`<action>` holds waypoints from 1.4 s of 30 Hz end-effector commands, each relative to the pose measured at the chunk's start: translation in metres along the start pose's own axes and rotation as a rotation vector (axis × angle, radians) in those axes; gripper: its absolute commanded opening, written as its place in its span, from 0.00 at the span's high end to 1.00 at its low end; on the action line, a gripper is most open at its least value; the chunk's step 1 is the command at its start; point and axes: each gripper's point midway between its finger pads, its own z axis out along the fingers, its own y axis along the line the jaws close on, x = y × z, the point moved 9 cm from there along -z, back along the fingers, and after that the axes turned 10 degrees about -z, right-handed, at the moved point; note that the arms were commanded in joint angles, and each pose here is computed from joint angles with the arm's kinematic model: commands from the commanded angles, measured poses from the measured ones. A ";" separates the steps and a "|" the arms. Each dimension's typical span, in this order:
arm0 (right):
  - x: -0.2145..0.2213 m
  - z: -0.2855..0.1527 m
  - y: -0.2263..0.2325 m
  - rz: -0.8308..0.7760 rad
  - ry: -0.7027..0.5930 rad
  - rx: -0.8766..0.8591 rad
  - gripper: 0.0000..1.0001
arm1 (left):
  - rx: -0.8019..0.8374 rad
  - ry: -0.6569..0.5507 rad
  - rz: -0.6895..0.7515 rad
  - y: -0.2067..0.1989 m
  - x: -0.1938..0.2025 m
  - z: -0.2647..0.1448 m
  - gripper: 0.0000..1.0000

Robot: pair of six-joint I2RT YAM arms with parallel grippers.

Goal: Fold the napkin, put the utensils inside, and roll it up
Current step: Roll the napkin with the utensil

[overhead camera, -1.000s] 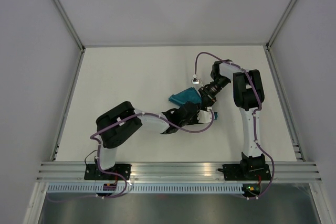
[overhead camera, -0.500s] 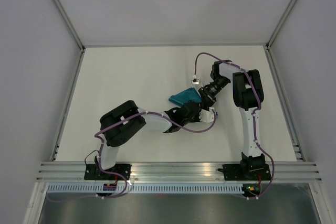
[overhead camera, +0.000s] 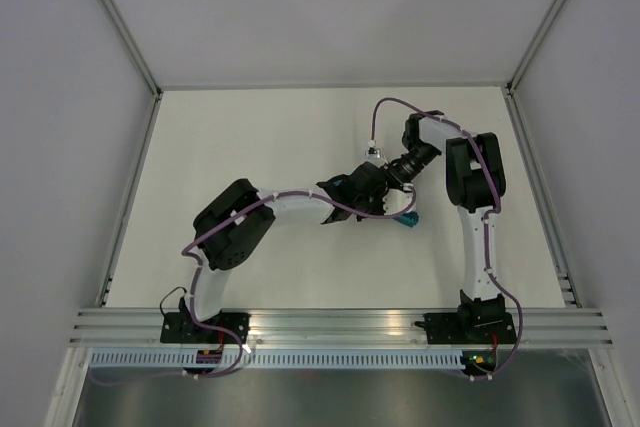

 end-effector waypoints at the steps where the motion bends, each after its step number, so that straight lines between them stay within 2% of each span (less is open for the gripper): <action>1: -0.018 -0.018 -0.013 -0.197 -0.038 0.171 0.35 | 0.345 0.206 -0.187 -0.052 0.052 0.011 0.98; 9: -0.025 -0.083 -0.001 -0.116 -0.253 0.415 0.31 | 0.498 0.232 -0.409 -0.052 0.055 0.004 0.98; 13: -0.018 -0.125 0.019 -0.170 -0.365 0.547 0.31 | 0.577 0.256 -0.520 -0.046 0.057 0.004 0.98; 17: -0.001 -0.139 0.046 -0.252 -0.411 0.637 0.31 | 0.642 0.347 -0.674 -0.043 0.069 0.015 0.96; 18: 0.011 -0.128 0.048 -0.235 -0.393 0.637 0.31 | 0.645 0.364 -0.707 -0.041 0.070 0.017 0.96; 19: 0.008 -0.134 0.061 -0.307 -0.402 0.697 0.30 | 0.648 0.377 -0.739 -0.036 0.068 0.018 0.96; 21: 0.023 -0.119 0.067 -0.314 -0.374 0.718 0.30 | 0.675 0.399 -0.808 -0.036 0.072 0.023 0.94; 25: 0.031 -0.104 0.090 -0.441 -0.322 0.834 0.28 | 0.709 0.410 -0.951 -0.028 0.070 0.028 0.90; 29: 0.028 -0.056 0.100 -0.561 -0.206 0.884 0.27 | 0.730 0.426 -1.054 -0.023 0.069 0.031 0.89; 33: 0.037 -0.009 0.100 -0.681 -0.115 0.938 0.27 | 0.740 0.435 -1.102 -0.023 0.067 0.034 0.88; 36: 0.040 0.011 0.102 -0.759 -0.064 0.959 0.26 | 0.723 0.463 -1.145 -0.022 0.068 0.035 0.87; 42: 0.048 0.038 0.097 -0.816 0.023 0.974 0.26 | 0.716 0.491 -1.181 -0.023 0.074 0.037 0.87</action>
